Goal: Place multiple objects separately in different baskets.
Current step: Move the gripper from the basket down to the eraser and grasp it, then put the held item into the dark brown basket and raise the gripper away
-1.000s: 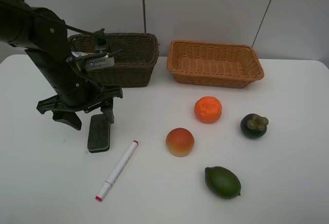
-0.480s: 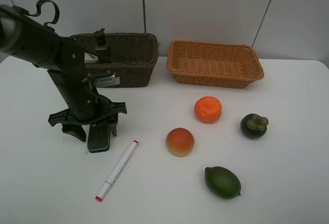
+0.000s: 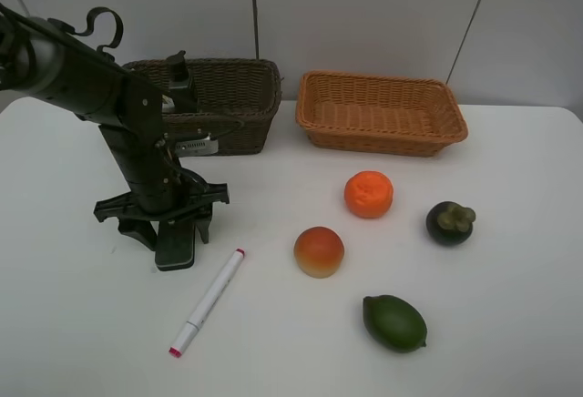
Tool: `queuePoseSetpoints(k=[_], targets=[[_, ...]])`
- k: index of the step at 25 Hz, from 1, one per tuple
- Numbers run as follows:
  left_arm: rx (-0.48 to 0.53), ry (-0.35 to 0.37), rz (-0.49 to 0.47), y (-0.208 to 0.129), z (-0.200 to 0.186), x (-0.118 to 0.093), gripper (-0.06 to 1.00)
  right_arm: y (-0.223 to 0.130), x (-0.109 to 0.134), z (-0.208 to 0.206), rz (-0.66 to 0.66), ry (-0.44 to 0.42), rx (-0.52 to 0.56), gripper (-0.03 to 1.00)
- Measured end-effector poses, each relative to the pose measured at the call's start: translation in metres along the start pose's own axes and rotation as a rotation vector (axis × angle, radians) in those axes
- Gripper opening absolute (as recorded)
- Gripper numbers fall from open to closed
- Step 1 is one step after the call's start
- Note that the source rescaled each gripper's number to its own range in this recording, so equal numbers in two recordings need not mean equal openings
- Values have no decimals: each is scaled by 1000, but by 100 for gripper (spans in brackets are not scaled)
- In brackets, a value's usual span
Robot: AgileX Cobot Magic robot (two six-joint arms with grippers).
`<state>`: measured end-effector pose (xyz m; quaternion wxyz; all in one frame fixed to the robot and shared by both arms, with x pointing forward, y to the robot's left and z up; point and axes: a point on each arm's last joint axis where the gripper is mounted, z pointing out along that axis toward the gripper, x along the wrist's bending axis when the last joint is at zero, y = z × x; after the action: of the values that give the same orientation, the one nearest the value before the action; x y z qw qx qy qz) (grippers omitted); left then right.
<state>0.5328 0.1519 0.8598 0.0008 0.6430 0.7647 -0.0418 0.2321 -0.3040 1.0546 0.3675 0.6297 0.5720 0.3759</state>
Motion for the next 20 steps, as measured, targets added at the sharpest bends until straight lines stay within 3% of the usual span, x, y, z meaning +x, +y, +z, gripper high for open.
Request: queuePoseSetpoints(k=[2,12,15,20], targets=[[3,3,14,2,0,-1,52,0,0,0,0,0,0,100],[42,1,117,15,-23,-16,53,0,0,0,0,0,0,100],[-35,-74,197,27,-54,-30,53,0,0,0,0,0,0,100],[-277,-206,343,57,-116,-59,53,0,0,0,0,0,0,100]])
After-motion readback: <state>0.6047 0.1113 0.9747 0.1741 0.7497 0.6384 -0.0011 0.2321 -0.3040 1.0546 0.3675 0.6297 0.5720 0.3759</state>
